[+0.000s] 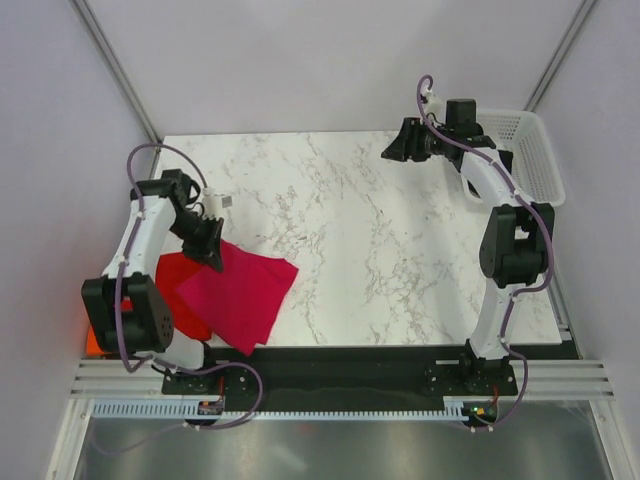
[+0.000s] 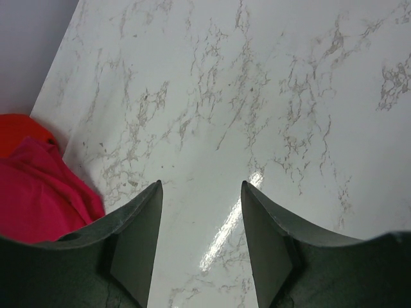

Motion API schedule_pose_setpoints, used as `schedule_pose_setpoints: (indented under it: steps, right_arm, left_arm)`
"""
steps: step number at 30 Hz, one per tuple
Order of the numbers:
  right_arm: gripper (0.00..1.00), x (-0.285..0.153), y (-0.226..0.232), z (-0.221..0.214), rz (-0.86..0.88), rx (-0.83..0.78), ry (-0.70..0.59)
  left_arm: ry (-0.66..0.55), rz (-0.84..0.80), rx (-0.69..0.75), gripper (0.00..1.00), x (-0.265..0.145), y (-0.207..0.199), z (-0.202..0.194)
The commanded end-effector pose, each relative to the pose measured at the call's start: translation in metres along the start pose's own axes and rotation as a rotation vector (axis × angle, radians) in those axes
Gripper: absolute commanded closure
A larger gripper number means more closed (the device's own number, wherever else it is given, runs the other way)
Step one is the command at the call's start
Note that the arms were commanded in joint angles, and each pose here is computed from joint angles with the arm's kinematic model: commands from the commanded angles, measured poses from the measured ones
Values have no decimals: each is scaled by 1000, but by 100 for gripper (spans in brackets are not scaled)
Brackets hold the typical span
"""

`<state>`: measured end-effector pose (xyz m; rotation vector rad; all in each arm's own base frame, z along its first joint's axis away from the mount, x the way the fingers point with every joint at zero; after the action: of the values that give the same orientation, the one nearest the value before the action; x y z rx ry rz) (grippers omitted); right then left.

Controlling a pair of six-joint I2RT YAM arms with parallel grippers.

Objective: Fold and stack the t-shirts
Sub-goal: Neatly place the folded tshirt to the corner

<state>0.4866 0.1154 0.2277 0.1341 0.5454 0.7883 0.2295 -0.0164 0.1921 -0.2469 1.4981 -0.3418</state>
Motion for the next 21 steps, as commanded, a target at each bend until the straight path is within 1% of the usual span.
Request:
schedule_pose_setpoints:
  steps: [1,5,6,8,9,13,19,21]
  right_arm:
    - [40,-10,12,8,40,-39,-28]
    - [40,-10,14,6,57,-22,-26]
    - [40,-9,14,6,66,-20,-27]
    - [40,-9,15,8,74,-19,-30]
    - [41,-8,13,7,76,-12,-29]
    - [41,-7,16,10,98,-4,-35]
    - [42,-5,18,9,125,13,-32]
    - [42,-5,18,9,128,20,-37]
  left_arm:
    - [72,75,-2,98,-24,6,-49]
    - [23,132,-6,98,-28,12,-71]
    - [-16,152,4,98,-32,11,-76]
    - [-47,200,-4,98,-32,15,-80]
    - [-84,219,-2,98,-34,15,-83]
    - [-169,273,-13,98,-40,18,-84]
    - [-246,368,-36,98,-55,28,-89]
    - [-273,404,-11,98,-64,32,-88]
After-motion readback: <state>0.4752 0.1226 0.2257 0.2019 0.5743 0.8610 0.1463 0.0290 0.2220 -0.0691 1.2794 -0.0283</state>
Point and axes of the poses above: each gripper's point midway between its finger pads, its own x axis out along the fingers, its own y axis along the line the jaws close on, z = x × y, the point moved 6 cm from there along -x, back along the fingers, and after that the axes turned 13 degrees about -x, right-handed, at the moved point
